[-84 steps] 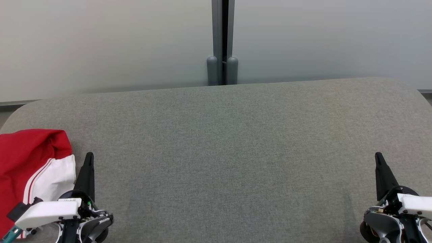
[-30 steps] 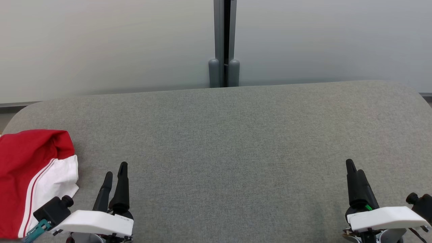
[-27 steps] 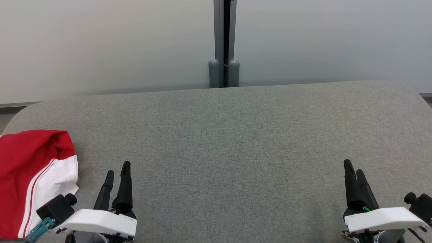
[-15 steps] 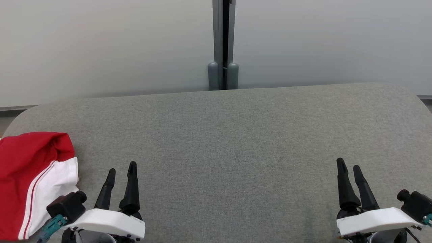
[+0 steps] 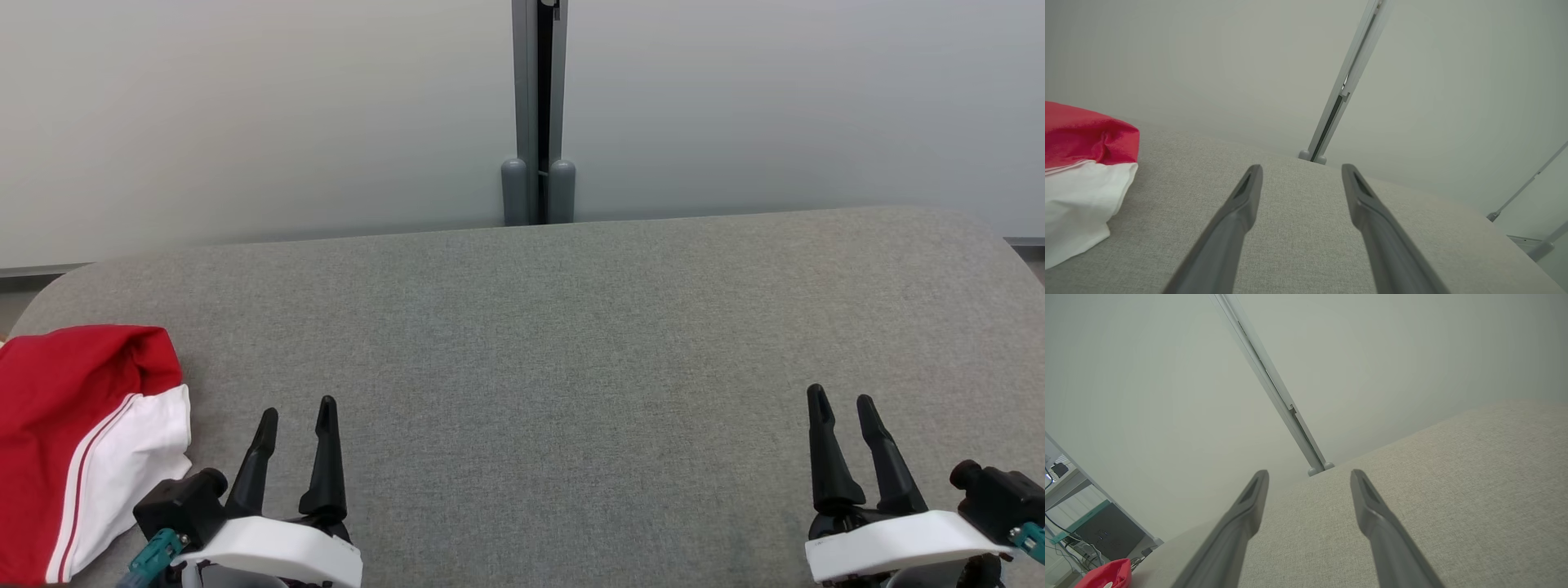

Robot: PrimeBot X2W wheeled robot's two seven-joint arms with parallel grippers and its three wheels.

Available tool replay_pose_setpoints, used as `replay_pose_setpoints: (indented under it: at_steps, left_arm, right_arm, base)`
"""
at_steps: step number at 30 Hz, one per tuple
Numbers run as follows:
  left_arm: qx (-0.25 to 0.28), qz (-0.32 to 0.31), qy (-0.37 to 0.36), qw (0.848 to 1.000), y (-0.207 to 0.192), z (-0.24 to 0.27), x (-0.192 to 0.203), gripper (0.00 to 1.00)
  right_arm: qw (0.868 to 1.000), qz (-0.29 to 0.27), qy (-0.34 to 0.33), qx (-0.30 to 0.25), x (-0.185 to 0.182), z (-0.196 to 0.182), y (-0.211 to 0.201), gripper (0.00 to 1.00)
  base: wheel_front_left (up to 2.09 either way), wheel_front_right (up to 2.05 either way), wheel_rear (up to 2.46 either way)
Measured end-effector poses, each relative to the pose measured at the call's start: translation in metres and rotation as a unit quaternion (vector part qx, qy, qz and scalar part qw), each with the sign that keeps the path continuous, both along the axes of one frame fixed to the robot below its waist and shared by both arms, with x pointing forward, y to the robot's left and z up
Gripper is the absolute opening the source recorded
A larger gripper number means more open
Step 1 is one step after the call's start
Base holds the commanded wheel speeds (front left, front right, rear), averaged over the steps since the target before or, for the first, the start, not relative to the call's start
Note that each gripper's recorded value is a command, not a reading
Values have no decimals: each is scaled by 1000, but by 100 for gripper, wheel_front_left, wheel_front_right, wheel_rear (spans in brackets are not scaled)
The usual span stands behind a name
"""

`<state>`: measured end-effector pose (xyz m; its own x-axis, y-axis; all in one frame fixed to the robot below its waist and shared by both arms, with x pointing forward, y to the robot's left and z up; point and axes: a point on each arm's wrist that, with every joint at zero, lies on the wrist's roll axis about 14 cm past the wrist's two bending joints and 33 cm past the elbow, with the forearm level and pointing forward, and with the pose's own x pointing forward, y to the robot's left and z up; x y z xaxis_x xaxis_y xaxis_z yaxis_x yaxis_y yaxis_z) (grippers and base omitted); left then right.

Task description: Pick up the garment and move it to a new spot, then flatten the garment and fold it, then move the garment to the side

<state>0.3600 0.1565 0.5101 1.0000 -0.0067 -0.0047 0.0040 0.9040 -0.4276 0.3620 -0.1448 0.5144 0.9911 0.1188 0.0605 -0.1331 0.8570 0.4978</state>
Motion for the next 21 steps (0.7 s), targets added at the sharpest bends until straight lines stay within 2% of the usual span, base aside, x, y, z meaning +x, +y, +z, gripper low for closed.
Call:
replay_pose_setpoints:
  at_steps: [9, 21]
  left_arm:
    - [50, -13, -19, 998, -8, 6, -4, 100]
    - [93, -26, -31, 995, -15, 3, -13, 100]
  right_arm:
    - [999, 3, -16, -40, -5, 3, 3, 100]
    - [996, 9, -4, -91, -11, -12, 5, 100]
  base:
    - [0, 0, 0]
    - [0, 0, 0]
